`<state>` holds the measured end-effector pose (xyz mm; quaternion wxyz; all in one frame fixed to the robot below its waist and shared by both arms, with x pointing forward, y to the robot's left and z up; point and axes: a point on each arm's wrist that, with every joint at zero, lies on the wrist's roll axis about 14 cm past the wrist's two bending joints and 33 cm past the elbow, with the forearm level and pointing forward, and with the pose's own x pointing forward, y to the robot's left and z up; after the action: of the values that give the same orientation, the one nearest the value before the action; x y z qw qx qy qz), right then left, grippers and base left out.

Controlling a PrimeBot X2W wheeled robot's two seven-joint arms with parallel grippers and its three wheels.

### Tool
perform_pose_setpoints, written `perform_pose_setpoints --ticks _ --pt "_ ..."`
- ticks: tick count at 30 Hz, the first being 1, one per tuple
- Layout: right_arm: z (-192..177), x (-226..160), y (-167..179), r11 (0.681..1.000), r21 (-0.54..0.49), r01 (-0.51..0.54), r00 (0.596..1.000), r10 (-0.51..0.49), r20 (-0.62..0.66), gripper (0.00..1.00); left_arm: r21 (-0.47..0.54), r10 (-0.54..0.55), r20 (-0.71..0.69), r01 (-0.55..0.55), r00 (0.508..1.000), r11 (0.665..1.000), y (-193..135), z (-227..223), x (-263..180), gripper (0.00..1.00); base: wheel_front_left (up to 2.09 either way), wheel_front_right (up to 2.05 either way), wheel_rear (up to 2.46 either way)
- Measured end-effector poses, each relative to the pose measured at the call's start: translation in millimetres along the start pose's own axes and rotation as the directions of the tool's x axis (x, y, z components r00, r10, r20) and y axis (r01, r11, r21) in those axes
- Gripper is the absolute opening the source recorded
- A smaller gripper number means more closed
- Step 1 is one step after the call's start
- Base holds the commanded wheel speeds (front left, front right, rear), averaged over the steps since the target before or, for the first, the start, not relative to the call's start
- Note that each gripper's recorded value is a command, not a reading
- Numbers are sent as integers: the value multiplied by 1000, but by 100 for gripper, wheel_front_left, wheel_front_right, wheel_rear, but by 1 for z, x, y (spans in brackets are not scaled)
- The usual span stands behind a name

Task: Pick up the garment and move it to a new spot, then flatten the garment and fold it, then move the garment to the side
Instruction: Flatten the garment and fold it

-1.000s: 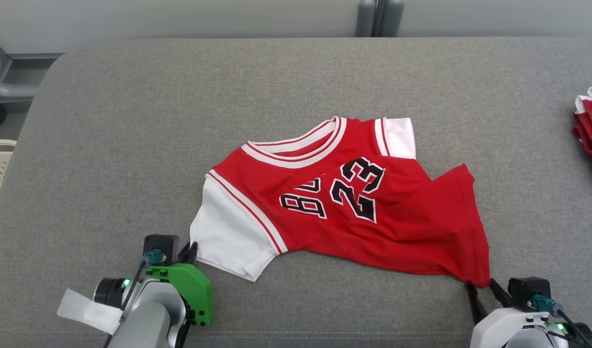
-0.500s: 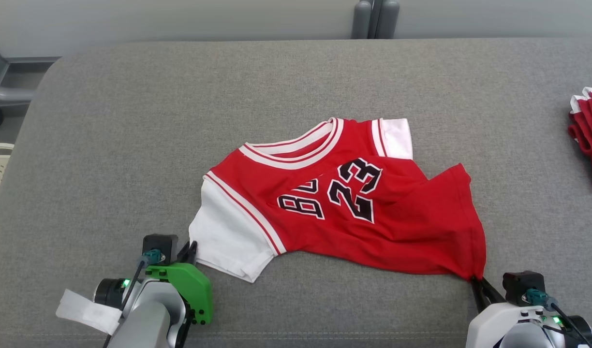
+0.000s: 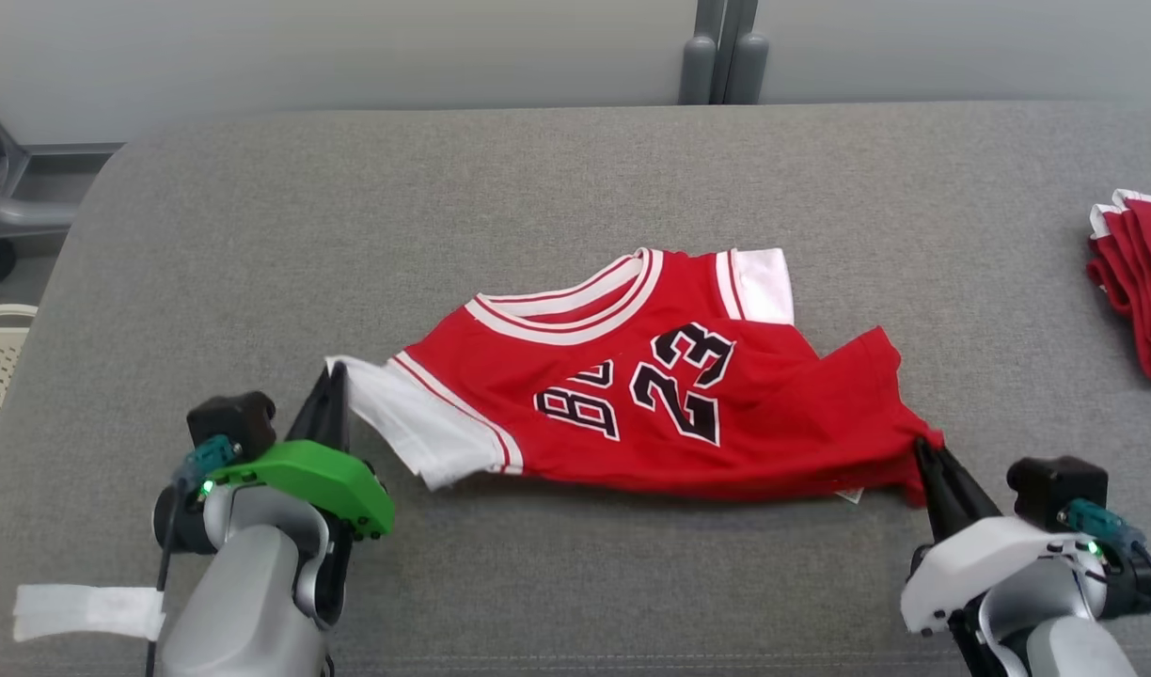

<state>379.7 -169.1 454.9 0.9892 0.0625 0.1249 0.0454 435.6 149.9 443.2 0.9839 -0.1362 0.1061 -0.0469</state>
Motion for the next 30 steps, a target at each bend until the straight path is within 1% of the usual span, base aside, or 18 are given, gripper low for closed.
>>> perform_pose_setpoints --ticks 3,4,6,9,12,16,19,23,25,28,30 --pt "29 7 6 999 -33 -19 998 21 65 0 -2 -31 90 31 995 1000 -9 32 8 0 0 0 0" --pt "29 7 6 999 -33 -19 998 21 65 0 -2 -31 90 31 995 1000 -9 32 8 0 0 0 0" --pt "44 10 6 998 -50 -23 995 28 95 0 -12 -44 143 46 989 999 -16 52 12 0 0 0 0" --pt "63 15 6 997 -76 -29 991 39 129 0 -31 -51 234 60 971 998 -23 86 17 0 0 0 0" --pt "79 21 5 990 -139 -35 987 56 153 0 -36 -80 306 95 949 995 -35 115 20 0 0 0 0" --pt "95 29 5 988 -152 -37 982 64 176 0 -25 -107 323 122 940 992 -46 130 27 0 0 0 0" --pt "104 39 14 985 -160 -71 979 99 176 0 -8 -131 317 141 939 990 -54 139 35 0 0 0 0" --pt "125 57 25 971 -214 -111 970 152 189 0 11 -139 336 143 931 990 -57 156 50 0 0 0 0" --pt "133 67 33 965 -222 -137 965 180 189 0 18 -137 354 140 925 990 -58 167 59 0 0 0 0" --pt "143 85 38 956 -247 -157 962 205 182 0 20 -132 368 134 920 991 -58 180 75 0 0 0 0" --pt "151 100 38 946 -281 -160 961 215 176 0 40 -141 374 136 917 990 -59 191 88 0 0 0 0"
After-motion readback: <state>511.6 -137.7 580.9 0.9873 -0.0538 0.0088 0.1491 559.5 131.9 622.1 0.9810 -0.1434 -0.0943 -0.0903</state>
